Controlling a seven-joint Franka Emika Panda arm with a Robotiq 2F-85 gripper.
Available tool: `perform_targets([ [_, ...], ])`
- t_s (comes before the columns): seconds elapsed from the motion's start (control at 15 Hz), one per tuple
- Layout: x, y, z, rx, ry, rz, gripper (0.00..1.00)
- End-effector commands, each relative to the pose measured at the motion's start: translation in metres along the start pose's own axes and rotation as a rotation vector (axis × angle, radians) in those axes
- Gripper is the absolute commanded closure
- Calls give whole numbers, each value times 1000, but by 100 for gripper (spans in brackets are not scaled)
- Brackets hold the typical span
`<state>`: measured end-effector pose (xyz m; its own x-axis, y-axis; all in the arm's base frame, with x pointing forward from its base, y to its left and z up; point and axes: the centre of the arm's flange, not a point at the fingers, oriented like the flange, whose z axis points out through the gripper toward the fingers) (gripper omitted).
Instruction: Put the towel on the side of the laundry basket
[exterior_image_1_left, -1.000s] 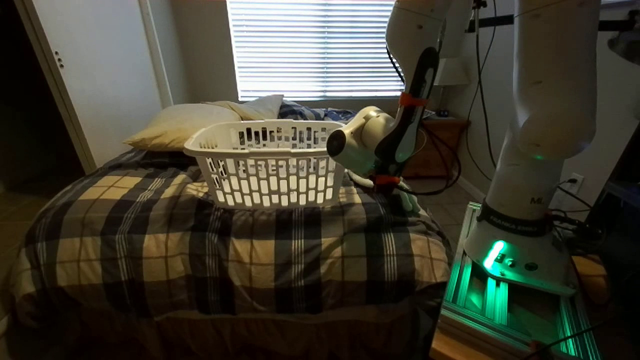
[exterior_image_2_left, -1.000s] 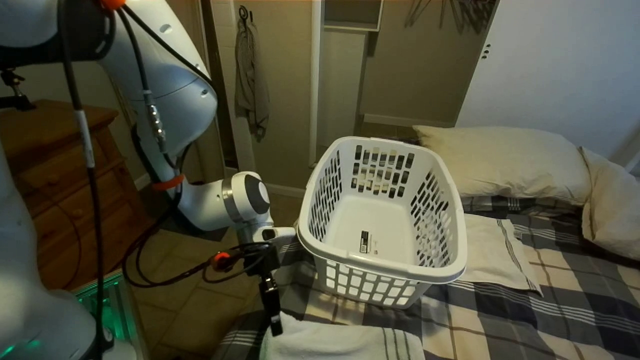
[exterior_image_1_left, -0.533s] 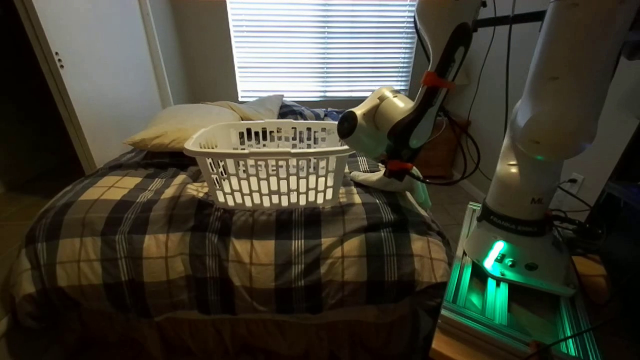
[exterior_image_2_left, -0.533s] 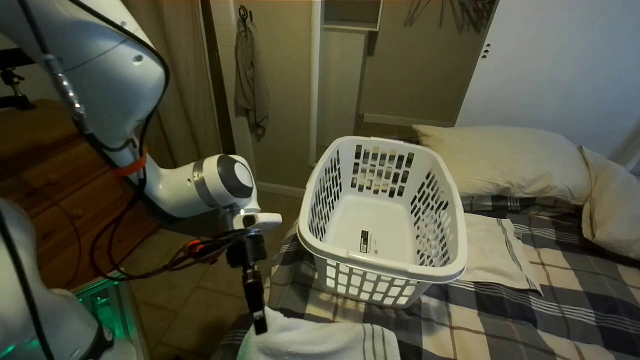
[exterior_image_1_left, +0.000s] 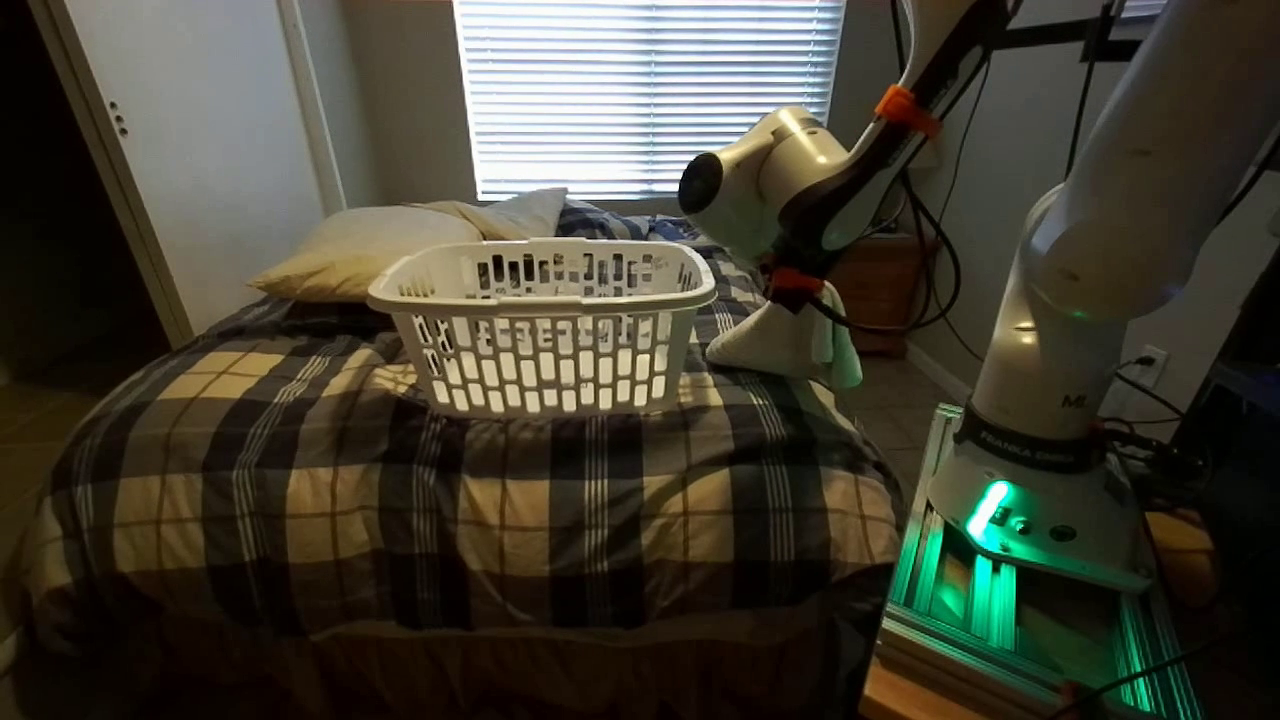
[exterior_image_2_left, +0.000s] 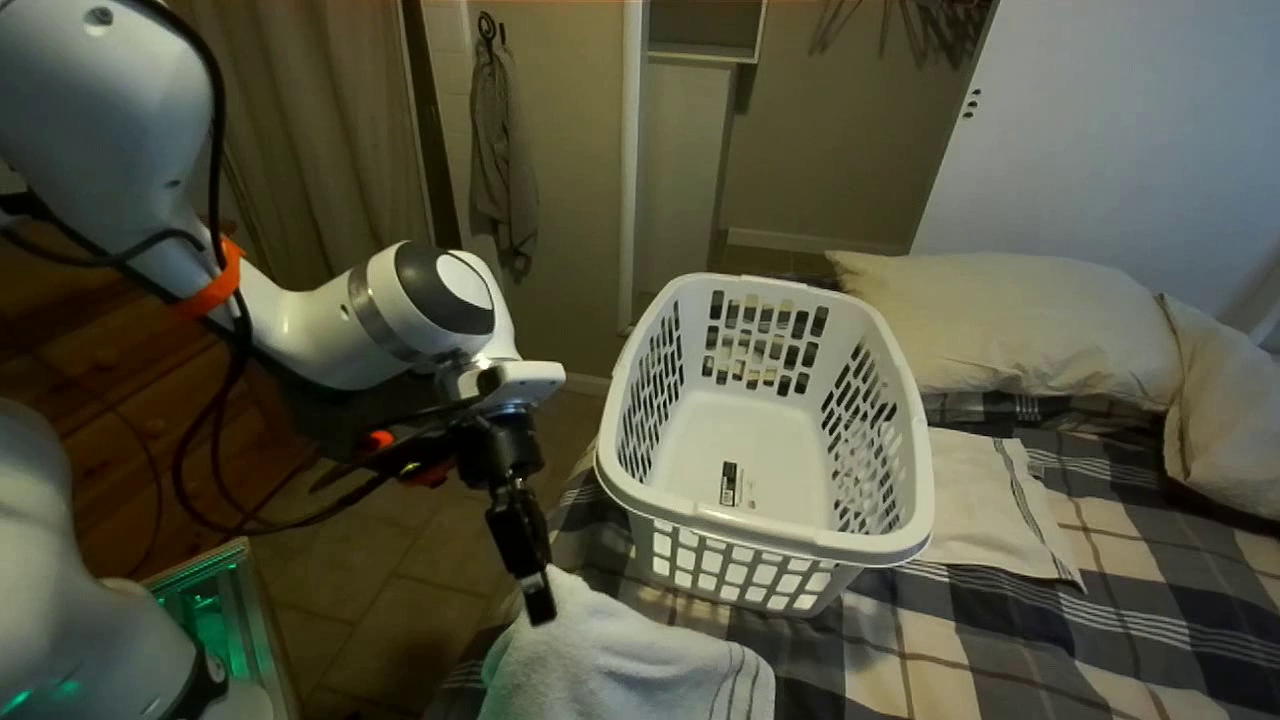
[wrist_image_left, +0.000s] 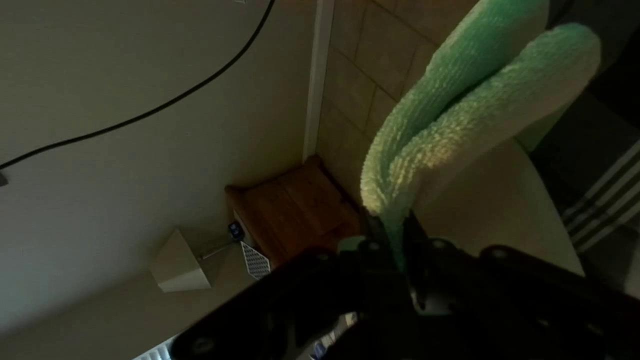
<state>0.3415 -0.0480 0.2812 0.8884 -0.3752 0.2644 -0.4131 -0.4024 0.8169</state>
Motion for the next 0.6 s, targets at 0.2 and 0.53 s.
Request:
perform_targets([
  [0.2,-1,0,0,-1,-1,-2,89],
  [0.53,2,33,-8,13,-18,59,97],
])
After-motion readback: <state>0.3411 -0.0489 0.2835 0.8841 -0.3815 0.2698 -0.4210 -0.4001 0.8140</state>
